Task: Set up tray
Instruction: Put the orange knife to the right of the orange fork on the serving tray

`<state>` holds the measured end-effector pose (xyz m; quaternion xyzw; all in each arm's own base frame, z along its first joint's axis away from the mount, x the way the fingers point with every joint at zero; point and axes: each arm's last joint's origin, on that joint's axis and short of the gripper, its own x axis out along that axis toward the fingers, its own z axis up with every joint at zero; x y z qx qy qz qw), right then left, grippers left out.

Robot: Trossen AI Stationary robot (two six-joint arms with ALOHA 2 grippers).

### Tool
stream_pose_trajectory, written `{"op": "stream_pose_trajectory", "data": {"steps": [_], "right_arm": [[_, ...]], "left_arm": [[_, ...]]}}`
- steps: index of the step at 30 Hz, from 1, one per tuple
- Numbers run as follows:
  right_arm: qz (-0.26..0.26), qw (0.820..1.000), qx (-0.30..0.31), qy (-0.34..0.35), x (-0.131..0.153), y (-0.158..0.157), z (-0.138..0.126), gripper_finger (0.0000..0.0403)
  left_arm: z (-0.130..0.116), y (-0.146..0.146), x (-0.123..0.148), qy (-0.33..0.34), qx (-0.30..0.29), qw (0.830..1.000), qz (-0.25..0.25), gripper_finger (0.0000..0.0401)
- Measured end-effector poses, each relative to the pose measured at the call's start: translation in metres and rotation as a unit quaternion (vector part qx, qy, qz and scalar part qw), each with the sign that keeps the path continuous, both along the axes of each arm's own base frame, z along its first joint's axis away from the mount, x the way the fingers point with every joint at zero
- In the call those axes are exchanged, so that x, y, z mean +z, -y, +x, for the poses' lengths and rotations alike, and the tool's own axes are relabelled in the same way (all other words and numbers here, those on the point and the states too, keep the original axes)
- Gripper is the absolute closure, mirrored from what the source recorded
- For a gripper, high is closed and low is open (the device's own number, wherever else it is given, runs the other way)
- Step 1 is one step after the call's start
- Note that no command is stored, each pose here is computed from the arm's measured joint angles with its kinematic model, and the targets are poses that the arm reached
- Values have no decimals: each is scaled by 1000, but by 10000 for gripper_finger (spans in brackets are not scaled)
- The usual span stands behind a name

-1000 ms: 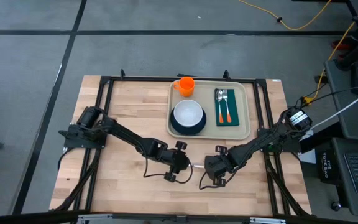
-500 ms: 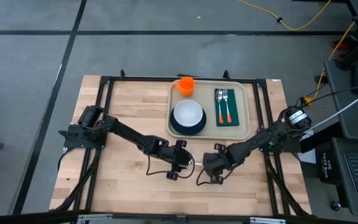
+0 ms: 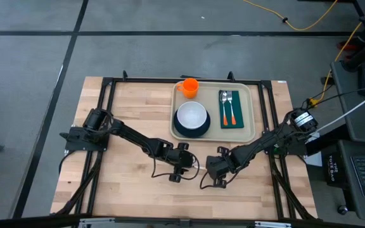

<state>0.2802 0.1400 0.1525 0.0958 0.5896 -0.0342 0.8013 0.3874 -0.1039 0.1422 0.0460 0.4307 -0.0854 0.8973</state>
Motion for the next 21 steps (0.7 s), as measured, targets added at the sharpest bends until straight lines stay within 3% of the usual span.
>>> {"op": "stream_pose_trajectory", "data": {"steps": [5, 21], "right_arm": [[-1, 1000, 0, -1, 0, 0, 0, 297], [3, 1000, 15, 23, 7, -3, 6, 297]], "left_arm": [[0, 0, -2, 0, -34, 999, 27, 232], [0, -2, -2, -6, -23, 1000, 4, 232]]}}
